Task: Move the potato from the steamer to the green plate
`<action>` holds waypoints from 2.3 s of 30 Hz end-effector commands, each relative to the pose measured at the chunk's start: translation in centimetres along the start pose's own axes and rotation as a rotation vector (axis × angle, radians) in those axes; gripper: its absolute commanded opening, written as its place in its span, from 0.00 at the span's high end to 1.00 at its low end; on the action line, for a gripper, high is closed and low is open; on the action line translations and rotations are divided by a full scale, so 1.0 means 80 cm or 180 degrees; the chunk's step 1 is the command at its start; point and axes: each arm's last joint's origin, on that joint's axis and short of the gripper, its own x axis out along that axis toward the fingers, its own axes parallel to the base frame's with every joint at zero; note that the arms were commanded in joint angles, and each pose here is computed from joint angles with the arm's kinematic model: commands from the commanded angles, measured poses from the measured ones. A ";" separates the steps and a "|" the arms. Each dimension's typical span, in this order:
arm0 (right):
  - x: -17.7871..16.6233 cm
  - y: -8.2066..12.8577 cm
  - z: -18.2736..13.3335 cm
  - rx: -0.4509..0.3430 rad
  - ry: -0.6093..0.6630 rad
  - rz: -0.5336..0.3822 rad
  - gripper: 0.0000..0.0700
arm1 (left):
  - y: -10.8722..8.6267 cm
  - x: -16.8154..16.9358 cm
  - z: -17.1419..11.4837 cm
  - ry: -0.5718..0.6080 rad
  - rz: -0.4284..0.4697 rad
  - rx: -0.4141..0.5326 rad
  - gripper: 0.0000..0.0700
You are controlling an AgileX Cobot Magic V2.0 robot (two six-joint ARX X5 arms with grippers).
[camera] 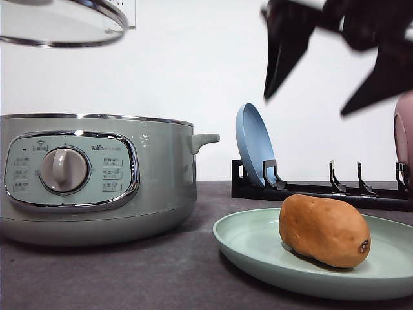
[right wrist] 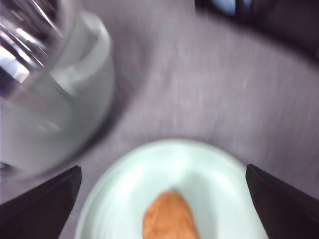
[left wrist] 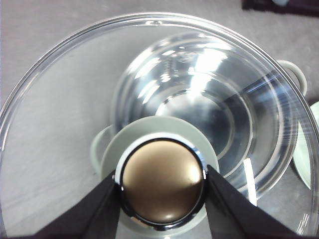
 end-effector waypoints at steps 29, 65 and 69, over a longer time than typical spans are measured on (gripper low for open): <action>-0.128 -0.013 0.051 -0.0427 -0.0875 -0.0012 0.05 | -0.049 0.140 0.059 0.0310 -0.0219 0.0303 1.00; -0.127 -0.013 0.051 -0.0460 -0.0878 -0.0045 0.05 | -0.060 0.165 0.051 0.0717 -0.0225 0.0393 1.00; -0.127 -0.013 0.051 -0.0460 -0.0879 -0.0045 0.05 | -0.060 0.165 0.049 0.0768 -0.0223 0.0407 1.00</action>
